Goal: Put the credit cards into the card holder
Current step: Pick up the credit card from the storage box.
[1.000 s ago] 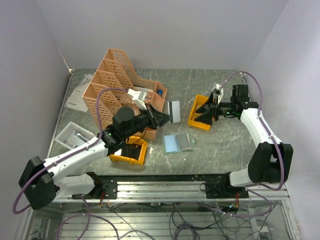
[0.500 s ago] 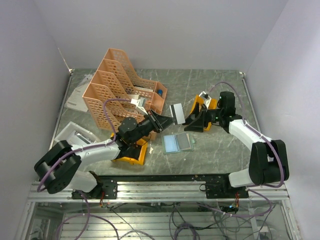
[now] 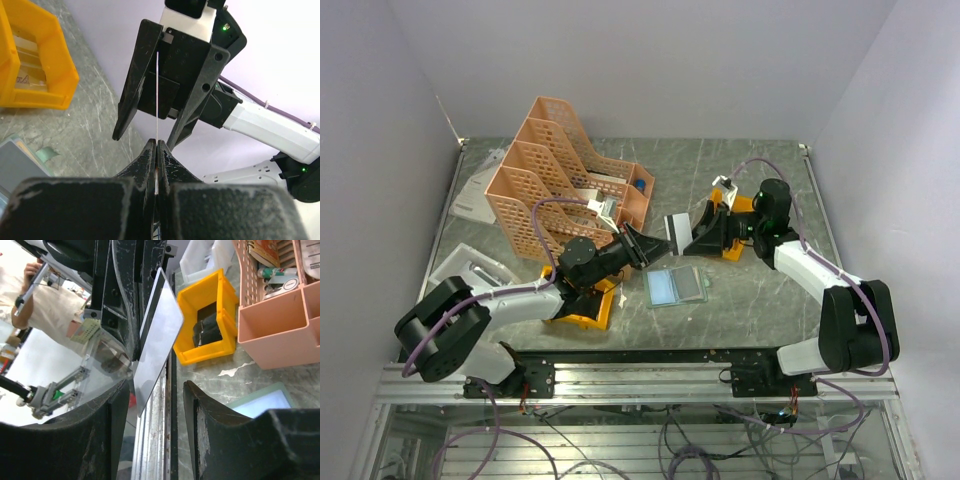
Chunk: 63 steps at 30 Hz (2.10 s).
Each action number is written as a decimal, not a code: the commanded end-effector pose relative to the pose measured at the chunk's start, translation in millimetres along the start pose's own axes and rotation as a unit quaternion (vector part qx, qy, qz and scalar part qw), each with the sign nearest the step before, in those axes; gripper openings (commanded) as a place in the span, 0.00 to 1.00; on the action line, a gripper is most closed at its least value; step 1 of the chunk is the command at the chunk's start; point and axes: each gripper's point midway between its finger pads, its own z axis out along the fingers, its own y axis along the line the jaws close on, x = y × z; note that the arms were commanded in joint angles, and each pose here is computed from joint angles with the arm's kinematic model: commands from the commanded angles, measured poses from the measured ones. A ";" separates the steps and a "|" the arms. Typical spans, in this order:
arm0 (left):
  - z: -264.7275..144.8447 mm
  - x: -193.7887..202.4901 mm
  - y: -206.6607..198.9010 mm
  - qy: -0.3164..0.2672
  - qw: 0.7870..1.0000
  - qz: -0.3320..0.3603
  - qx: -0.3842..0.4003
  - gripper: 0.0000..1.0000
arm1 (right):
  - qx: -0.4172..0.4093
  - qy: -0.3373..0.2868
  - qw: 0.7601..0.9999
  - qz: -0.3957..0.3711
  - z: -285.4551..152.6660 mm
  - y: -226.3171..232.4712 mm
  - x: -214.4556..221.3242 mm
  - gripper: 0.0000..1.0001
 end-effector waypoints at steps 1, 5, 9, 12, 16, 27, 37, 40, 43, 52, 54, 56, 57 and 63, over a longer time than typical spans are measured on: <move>-5.5 1.6 -19.0 0.008 0.999 0.034 0.039 0.07 | -0.003 -0.005 1.000 0.009 0.9 5.0 -9.9 0.44; -7.6 2.4 -18.6 0.010 0.998 0.042 0.037 0.07 | -0.010 0.000 1.000 0.007 2.6 9.3 -6.7 0.21; -7.1 2.8 -17.0 0.013 0.998 0.051 0.033 0.09 | -0.021 0.010 1.000 0.005 5.9 10.2 -3.4 0.00; -9.7 1.7 -15.4 0.014 0.998 0.055 0.027 0.32 | -0.027 0.017 0.999 0.002 6.8 9.6 -1.4 0.00; -14.7 -5.8 -14.8 0.026 0.997 0.067 0.018 0.50 | -0.033 0.023 0.999 -0.010 7.4 11.0 1.8 0.00; -10.9 -13.9 -21.3 0.103 0.989 0.104 0.031 0.44 | -0.051 0.035 0.998 -0.017 13.0 14.7 8.8 0.00; -6.3 -22.1 -20.4 0.121 0.986 0.104 0.040 0.21 | -0.051 0.040 0.998 -0.024 17.5 13.3 12.3 0.00; -6.3 -23.7 -20.3 0.120 0.986 0.103 0.041 0.17 | -0.050 0.040 0.998 -0.026 17.9 12.1 13.0 0.00; -7.2 -25.7 -18.1 0.121 0.986 0.105 0.039 0.17 | -0.048 0.041 0.998 -0.026 17.9 10.8 14.2 0.00; -8.9 -22.8 -21.1 0.166 0.978 0.110 0.056 0.20 | -0.047 0.043 0.998 -0.029 18.9 8.7 15.7 0.00; -8.9 -22.6 -19.3 0.173 0.977 0.112 0.054 0.21 | -0.047 0.043 0.998 -0.030 19.3 8.9 16.3 0.00; -9.7 -25.2 -18.5 0.174 0.977 0.112 0.053 0.21 | -0.045 0.043 0.998 -0.031 19.4 8.0 16.1 0.00; -10.3 -26.9 -17.6 0.173 0.977 0.111 0.052 0.21 | -0.045 0.044 0.998 -0.030 19.4 7.9 16.5 0.00; -11.4 -33.1 -16.3 0.172 0.977 0.114 0.049 0.08 | -0.041 0.044 0.998 -0.031 19.6 6.2 17.2 0.00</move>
